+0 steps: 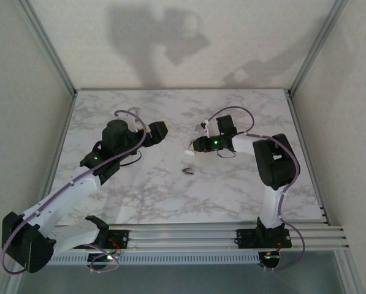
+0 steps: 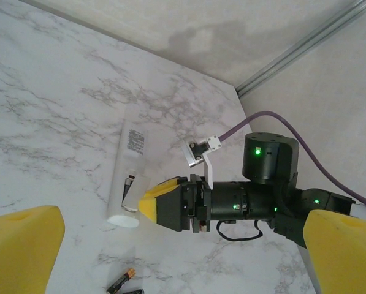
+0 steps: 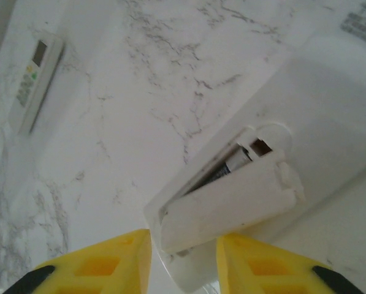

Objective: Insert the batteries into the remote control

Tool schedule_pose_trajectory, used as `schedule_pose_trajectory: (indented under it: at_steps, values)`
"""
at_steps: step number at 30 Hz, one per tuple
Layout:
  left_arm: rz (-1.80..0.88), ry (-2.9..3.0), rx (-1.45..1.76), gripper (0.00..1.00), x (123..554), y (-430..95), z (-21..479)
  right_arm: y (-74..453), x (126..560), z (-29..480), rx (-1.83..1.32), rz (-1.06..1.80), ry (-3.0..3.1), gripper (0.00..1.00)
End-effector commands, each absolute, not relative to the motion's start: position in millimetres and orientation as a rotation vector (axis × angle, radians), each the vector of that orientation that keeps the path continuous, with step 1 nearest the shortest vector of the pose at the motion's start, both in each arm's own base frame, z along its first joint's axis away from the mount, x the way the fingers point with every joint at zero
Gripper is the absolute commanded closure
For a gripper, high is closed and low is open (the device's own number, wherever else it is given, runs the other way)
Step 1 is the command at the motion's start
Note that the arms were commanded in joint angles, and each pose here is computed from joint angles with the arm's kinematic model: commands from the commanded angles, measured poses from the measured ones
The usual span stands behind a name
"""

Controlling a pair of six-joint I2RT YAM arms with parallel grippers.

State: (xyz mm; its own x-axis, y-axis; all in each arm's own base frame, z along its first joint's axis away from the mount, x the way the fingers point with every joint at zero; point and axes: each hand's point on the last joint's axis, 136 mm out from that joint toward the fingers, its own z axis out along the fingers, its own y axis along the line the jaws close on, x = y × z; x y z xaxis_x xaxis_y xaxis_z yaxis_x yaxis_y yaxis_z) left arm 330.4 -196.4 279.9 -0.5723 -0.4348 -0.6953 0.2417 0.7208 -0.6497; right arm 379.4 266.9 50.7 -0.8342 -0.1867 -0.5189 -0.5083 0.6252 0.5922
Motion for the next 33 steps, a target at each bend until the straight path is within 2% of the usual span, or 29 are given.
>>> schedule_pose_trajectory:
  at_steps: [1, 5, 8, 13, 16, 18, 21, 28, 33]
  values:
    - [-0.938, 1.950, -0.147, 0.01, 332.2, -196.9, 289.3, 257.0, 377.8, 60.2, -0.570, 0.992, 2.460, 0.64]
    - [-0.934, 1.950, -0.149, 0.00, 331.5, -195.6, 289.2, 258.2, 376.6, 84.1, -0.542, 1.021, 2.437, 0.64]
    - [-0.931, 1.951, -0.151, 0.00, 331.3, -195.0, 288.7, 252.9, 383.2, 99.9, -0.404, 0.996, 2.448, 0.64]
    - [-0.922, 1.950, -0.154, 0.00, 331.8, -193.7, 288.4, 203.0, 391.3, 84.8, 0.280, 0.628, 2.728, 0.67]
    - [-0.922, 1.950, -0.153, 0.00, 331.6, -193.9, 288.1, 191.9, 381.6, 79.5, 0.612, 0.560, 2.791, 0.66]
    - [-0.920, 1.953, -0.150, 0.00, 331.4, -193.7, 287.6, 189.1, 382.8, 80.2, 0.702, 0.548, 2.766, 0.62]
    - [-0.908, 1.954, -0.143, 0.01, 331.0, -192.9, 287.4, 188.3, 387.3, 76.9, 0.728, 0.487, 2.771, 0.58]
    - [-0.889, 1.953, -0.141, 0.01, 330.1, -190.1, 284.1, 203.5, 388.8, 57.7, 0.554, 0.197, 2.851, 0.57]
    - [-0.892, 1.959, -0.124, 0.00, 330.5, -192.7, 283.1, 212.7, 394.8, 42.1, 0.527, 0.180, 2.876, 0.54]
